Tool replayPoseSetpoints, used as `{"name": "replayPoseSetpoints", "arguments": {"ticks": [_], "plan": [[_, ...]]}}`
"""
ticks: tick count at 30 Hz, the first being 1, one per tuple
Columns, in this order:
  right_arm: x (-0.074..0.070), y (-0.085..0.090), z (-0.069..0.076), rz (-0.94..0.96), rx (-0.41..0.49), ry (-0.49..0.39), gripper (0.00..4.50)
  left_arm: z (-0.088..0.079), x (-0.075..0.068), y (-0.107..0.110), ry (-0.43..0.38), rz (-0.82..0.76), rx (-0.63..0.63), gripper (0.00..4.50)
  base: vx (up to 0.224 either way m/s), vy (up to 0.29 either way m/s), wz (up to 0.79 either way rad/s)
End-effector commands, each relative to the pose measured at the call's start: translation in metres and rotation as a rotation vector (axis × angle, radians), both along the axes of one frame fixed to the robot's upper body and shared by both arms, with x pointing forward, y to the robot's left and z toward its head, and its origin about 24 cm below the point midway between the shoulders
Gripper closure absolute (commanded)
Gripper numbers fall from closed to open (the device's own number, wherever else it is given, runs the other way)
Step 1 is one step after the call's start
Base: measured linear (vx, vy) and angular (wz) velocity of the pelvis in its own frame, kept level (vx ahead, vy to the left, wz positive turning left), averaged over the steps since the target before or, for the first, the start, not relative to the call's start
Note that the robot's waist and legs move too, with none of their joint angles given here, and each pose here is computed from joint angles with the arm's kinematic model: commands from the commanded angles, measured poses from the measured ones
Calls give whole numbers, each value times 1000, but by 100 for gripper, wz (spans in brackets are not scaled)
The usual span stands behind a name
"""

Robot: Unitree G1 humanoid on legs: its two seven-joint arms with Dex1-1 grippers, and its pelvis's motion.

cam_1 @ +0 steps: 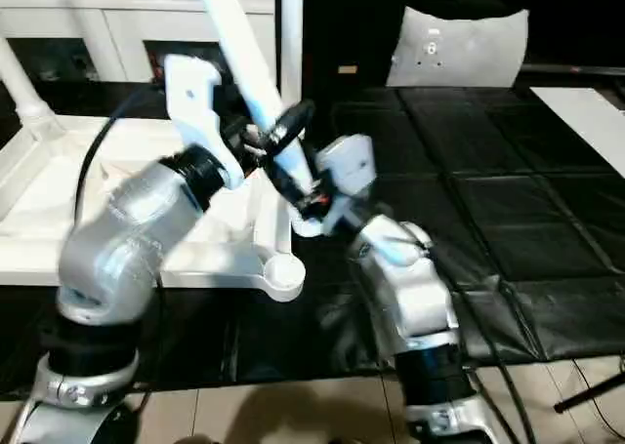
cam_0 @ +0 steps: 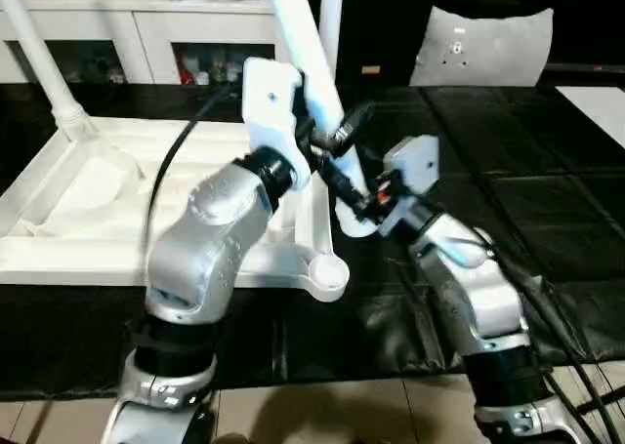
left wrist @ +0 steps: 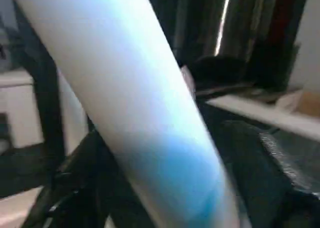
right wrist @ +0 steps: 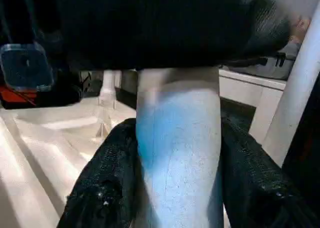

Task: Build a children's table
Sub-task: Pick table leg

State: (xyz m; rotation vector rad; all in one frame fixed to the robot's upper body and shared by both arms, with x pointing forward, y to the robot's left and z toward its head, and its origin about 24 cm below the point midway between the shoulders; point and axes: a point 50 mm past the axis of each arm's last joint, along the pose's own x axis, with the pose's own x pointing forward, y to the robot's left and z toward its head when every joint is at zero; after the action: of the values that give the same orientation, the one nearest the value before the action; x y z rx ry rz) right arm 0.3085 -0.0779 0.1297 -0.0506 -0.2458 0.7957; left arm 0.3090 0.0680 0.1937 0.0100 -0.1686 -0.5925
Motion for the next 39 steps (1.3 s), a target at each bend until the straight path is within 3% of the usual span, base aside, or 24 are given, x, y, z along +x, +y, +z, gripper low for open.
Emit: {"name": "replayPoseSetpoints", "arguments": {"ticks": [1, 16, 22, 25, 26, 27, 39], "plan": [[0, 8, -1, 21, -24, -14, 264, -1, -5, -12, -32, -48, 38, 122, 0, 0, 0], [6, 9, -2, -7, -17, -39, 264, -8, -2, -10, -109, 13, 157, 216, 0, 0, 0], [7, 9, -2, -6, -15, -41, 265, -3, -3, -12, 27, -27, -123, 238, 0, 0, 0], [7, 10, -2, -7, -3, -32, 265, -3, -8, -20, 157, -126, -294, 250, 0, 0, 0], [7, 10, -2, -7, -2, -32, 266, -2, -8, -21, 166, -132, -314, 259, 0, 0, 0], [8, 11, -2, -5, -4, -32, 266, -1, -9, -23, 213, -138, -414, 262, 0, 0, 0], [9, 14, -3, 0, -22, -26, 266, -5, -4, -17, 252, -46, -415, 266, 0, 0, 0]]}}
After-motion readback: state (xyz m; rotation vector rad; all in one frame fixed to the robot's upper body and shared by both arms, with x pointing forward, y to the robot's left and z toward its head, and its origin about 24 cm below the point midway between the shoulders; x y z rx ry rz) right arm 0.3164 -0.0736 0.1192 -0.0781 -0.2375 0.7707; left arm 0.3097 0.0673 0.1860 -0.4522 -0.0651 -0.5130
